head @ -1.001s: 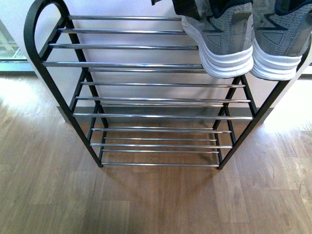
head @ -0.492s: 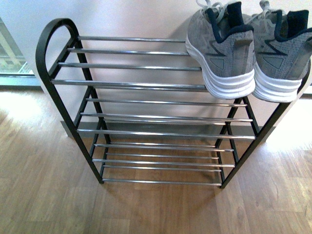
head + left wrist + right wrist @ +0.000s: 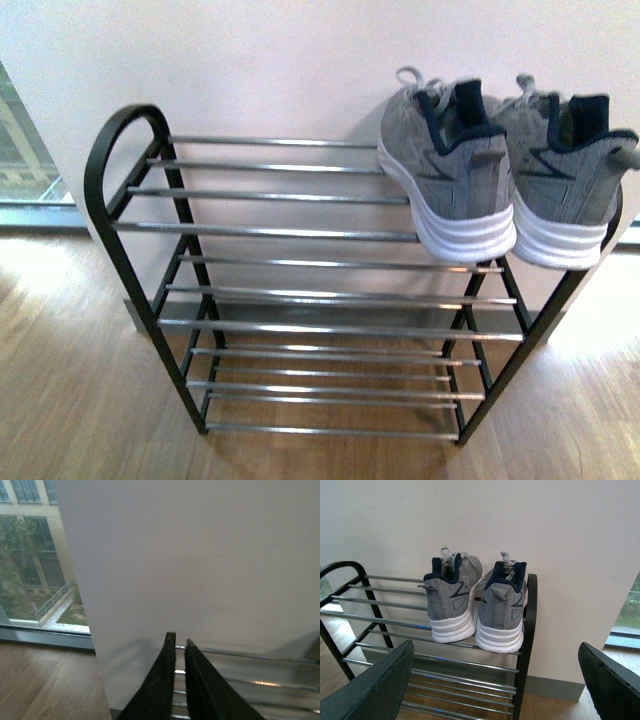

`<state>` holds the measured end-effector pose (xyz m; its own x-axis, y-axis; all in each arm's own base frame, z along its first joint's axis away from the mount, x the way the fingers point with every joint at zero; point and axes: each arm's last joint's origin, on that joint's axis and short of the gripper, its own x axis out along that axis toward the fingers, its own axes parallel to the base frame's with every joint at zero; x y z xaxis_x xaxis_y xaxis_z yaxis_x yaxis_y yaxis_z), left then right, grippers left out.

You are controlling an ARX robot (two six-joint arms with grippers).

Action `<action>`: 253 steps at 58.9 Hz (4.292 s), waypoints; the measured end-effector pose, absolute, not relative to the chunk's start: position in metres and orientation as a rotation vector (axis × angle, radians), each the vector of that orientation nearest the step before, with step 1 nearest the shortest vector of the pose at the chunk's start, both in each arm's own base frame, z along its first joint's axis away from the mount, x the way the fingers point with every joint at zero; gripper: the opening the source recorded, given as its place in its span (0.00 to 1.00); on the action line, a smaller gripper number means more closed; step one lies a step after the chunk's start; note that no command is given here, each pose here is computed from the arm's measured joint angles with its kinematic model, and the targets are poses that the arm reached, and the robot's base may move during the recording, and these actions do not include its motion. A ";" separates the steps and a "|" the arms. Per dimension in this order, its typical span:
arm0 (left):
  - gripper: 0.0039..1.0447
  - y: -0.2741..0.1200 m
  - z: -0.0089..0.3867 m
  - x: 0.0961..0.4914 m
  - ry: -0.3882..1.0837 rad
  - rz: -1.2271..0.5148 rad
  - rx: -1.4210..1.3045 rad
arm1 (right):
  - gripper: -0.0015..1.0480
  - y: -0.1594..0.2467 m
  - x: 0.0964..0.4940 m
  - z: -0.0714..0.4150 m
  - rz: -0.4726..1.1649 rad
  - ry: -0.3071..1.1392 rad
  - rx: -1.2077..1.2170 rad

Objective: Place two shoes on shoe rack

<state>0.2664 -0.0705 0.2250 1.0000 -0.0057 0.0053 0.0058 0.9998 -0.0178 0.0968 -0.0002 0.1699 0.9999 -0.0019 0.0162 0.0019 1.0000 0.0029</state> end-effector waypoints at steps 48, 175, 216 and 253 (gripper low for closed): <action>0.01 -0.013 0.179 0.169 0.010 -0.005 -0.010 | 0.91 0.000 0.097 0.170 -0.002 -0.016 0.003; 0.47 0.000 0.167 0.098 0.001 -0.003 -0.008 | 0.91 0.000 0.097 0.170 -0.002 -0.016 0.003; 0.91 0.000 0.167 0.098 0.001 -0.003 -0.006 | 0.91 0.000 0.097 0.170 -0.002 -0.016 0.003; 0.91 0.000 0.167 0.098 0.001 -0.003 -0.005 | 0.91 0.000 0.097 0.170 -0.002 -0.016 0.003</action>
